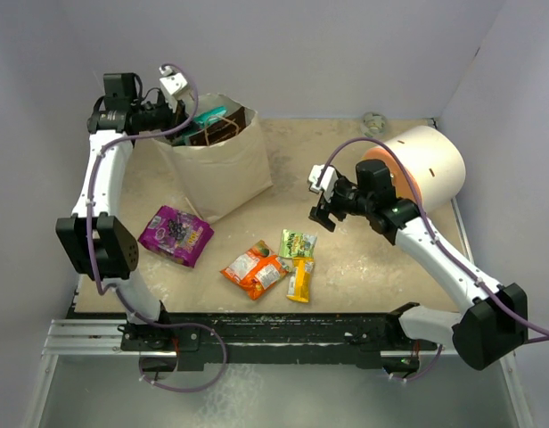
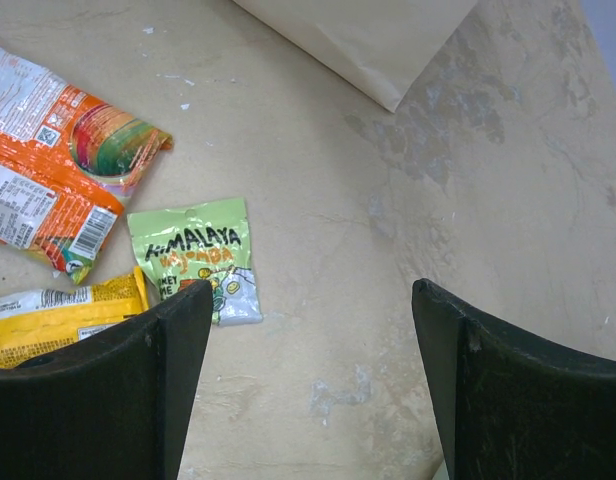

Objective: Place the snacks into the paper bag
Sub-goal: Place the snack in the paper bag.

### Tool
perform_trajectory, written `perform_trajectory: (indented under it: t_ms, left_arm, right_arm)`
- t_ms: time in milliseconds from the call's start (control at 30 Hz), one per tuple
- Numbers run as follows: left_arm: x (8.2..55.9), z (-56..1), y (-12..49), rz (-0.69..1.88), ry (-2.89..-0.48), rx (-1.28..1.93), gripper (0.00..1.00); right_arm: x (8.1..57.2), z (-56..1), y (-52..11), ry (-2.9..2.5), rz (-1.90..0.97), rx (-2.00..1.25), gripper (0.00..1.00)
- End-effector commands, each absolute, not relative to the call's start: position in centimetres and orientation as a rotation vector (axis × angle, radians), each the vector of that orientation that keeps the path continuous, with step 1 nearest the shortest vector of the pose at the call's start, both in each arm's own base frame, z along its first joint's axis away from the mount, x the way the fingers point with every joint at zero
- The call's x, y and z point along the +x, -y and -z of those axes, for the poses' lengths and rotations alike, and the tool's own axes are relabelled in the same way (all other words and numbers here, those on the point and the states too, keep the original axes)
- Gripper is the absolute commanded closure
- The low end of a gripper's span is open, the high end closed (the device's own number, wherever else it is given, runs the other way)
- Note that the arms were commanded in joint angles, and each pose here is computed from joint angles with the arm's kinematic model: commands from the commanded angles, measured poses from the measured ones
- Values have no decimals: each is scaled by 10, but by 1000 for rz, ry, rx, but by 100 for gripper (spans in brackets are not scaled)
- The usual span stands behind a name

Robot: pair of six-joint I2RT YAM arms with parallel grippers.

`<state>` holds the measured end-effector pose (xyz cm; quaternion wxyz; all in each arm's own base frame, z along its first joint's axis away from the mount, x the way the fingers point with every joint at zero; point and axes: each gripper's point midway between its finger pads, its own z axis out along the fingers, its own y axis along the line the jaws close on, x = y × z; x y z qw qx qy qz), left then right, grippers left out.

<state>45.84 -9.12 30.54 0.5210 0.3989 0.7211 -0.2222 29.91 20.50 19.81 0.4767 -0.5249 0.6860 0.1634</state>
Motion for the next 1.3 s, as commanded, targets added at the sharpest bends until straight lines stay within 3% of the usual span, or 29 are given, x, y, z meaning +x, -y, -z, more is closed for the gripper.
perform_trajectory:
  t_ms: [0, 233, 700, 1067, 1267]
  left_arm:
    - [455, -307, 95, 618, -1789, 939, 92]
    - [454, -304, 98, 657, -1791, 947, 90]
    - [447, -298, 99, 708, -1856, 963, 73]
    - [456, -333, 81, 484, -1814, 918, 57]
    - [460, -359, 55, 224, -1771, 850, 43]
  right_arm:
    - [304, -205, -210, -1621, -405, -1285, 17]
    - [304, -203, -209, -1622, -401, -1288, 17]
    - [304, -202, -210, -1623, -405, -1290, 16]
    - [304, -202, -211, -1623, -413, -1284, 16]
    - [305, -203, -211, -1624, -412, -1275, 16]
